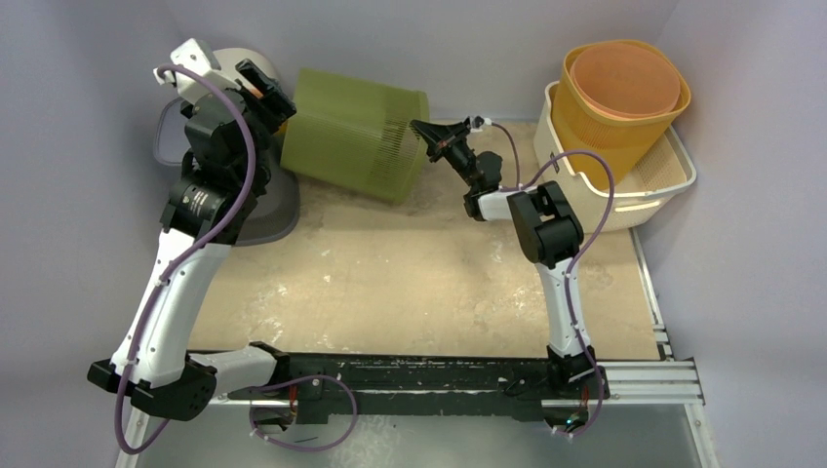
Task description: Turn the large container upside down
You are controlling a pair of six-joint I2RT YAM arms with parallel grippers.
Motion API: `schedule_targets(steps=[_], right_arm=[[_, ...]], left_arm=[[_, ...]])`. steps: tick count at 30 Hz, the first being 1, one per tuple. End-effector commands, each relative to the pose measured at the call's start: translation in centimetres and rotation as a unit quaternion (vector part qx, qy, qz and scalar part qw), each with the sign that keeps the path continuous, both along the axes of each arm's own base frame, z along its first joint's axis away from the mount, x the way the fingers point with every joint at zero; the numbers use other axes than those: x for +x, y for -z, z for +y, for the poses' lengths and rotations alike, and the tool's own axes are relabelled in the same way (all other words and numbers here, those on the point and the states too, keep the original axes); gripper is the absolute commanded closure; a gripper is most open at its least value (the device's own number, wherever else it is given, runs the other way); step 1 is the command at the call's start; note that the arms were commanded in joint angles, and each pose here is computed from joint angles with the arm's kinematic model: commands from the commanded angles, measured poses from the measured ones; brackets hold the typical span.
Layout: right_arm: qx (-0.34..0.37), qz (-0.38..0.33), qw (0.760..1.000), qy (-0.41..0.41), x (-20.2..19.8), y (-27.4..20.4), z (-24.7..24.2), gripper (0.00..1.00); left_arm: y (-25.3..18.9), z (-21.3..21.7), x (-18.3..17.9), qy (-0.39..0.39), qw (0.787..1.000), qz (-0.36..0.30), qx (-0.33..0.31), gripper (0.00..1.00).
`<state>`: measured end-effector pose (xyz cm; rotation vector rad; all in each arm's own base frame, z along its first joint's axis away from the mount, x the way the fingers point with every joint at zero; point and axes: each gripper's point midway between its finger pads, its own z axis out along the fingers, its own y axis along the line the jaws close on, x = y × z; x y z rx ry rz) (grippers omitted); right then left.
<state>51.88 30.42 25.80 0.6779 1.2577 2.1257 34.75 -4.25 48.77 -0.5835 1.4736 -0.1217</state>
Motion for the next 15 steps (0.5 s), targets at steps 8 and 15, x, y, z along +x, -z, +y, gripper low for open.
schedule_targets(steps=[8,15], right_arm=[[0.075,-0.087,0.992,0.048,-3.9,-0.7,-12.1,0.79],[0.026,-0.055,0.996,0.059,-4.2,3.0,-14.2,0.59]], left_arm=[[-1.1,-1.3,1.9,0.017,1.000,-0.015,-0.003,0.30],[0.2,-2.9,3.8,0.036,0.999,0.000,-0.004,0.29]])
